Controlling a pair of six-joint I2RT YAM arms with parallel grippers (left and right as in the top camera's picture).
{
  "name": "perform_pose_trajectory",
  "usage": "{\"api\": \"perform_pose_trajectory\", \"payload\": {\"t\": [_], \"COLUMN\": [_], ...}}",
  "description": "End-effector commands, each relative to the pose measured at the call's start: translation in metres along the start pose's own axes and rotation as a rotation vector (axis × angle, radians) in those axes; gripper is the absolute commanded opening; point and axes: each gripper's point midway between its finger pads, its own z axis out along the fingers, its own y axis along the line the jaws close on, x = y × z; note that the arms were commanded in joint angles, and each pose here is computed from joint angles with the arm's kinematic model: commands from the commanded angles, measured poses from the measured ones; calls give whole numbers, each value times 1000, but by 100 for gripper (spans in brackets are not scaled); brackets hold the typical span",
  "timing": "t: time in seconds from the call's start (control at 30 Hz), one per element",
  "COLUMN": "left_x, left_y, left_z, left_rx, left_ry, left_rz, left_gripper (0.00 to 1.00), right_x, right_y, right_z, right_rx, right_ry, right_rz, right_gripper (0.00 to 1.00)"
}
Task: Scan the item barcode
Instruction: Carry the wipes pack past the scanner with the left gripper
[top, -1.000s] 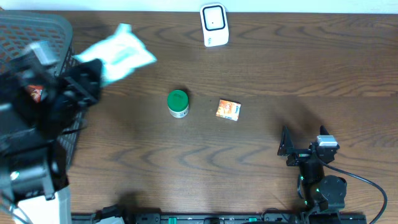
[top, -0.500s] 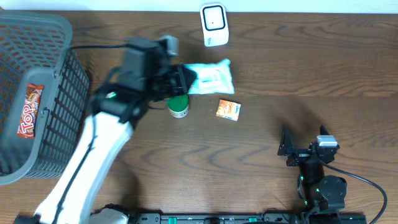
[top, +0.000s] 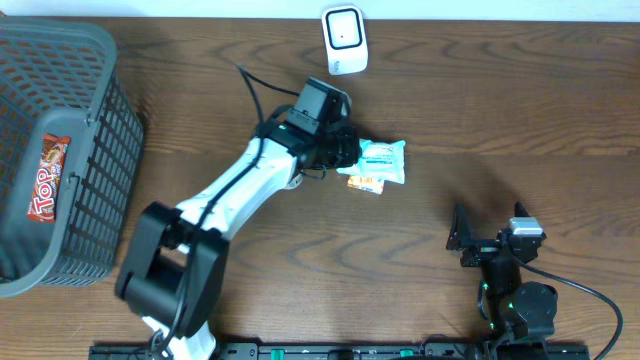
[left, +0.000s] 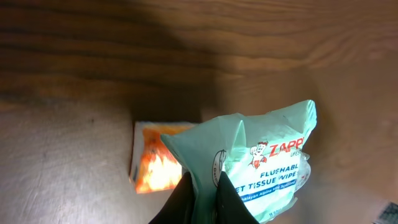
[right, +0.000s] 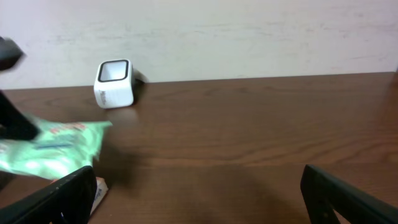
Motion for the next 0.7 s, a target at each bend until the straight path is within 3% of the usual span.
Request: {"api": "perform_pose_trajectory", "payload": {"t": [0.0,0.2,0.4,0.67], "left_x": [-4,3,25,55], "left_y": [5,-8,-61,-70], "left_z": [15,25,39,74], "left_rx": [-27,-6,97,42], "left_ry": [-16,-11,-9,2], "left_rz": [-27,10,244,317], "left_gripper": [7,7,7,7], "right_x": [1,1,1,1], "right_y": [-2,-2,-2,-2], "right_z": [0,0,0,0], "right_rx": [7,7,7,7], "right_ry": [2,2,2,2], "right_rz": [-5,-5,-5,-5], "right_gripper": [99,99,99,99]}}
